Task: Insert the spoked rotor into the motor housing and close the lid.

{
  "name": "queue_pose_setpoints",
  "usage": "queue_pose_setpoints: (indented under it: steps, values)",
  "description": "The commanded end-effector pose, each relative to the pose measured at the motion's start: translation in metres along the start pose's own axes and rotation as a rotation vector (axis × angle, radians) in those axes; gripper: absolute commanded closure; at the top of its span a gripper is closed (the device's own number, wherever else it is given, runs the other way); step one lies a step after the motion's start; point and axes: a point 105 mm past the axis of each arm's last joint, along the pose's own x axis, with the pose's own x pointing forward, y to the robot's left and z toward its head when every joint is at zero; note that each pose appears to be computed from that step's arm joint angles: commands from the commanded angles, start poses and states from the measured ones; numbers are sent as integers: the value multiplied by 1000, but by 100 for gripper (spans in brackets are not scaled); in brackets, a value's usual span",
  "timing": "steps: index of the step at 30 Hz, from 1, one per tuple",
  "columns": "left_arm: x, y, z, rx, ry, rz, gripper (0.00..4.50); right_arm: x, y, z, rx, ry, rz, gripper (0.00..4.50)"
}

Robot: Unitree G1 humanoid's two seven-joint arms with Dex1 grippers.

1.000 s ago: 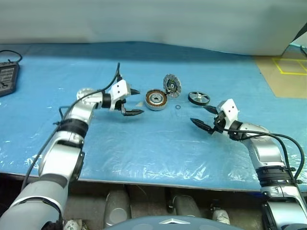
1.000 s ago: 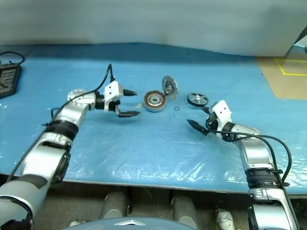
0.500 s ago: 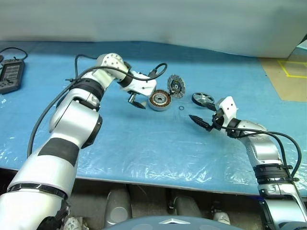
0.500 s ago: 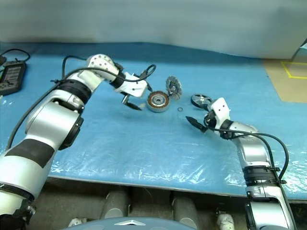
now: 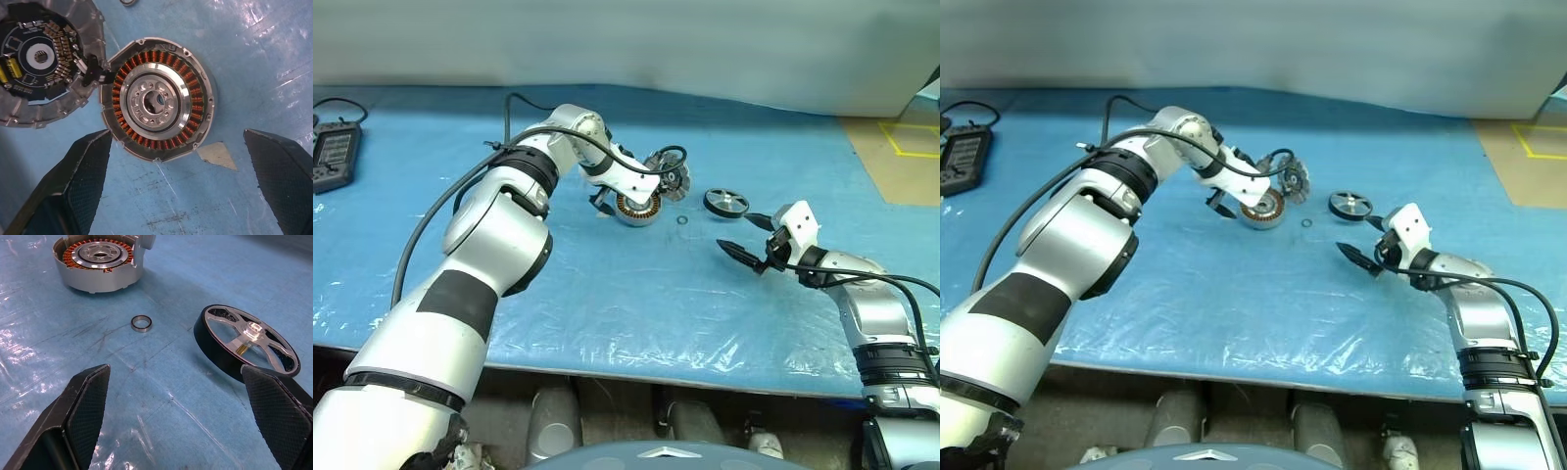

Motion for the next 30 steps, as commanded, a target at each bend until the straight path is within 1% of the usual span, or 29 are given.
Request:
queue_pose_setpoints:
  steps: [1, 11, 22, 30]
  values:
    - [2, 3, -1, -4, 22, 22, 0, -4, -3, 15, -24, -54, -20, 3]
    - [23, -7, 3, -14, 30, -3, 0, -5, -2, 14, -21, -55, -28, 3]
    - [33, -20, 1, 13, 60, -66, 0, -10, 1, 11, -15, -49, -40, 3]
    - [35, -14, 7, 25, 60, -44, 0, -9, 2, 13, -15, -56, -38, 3]
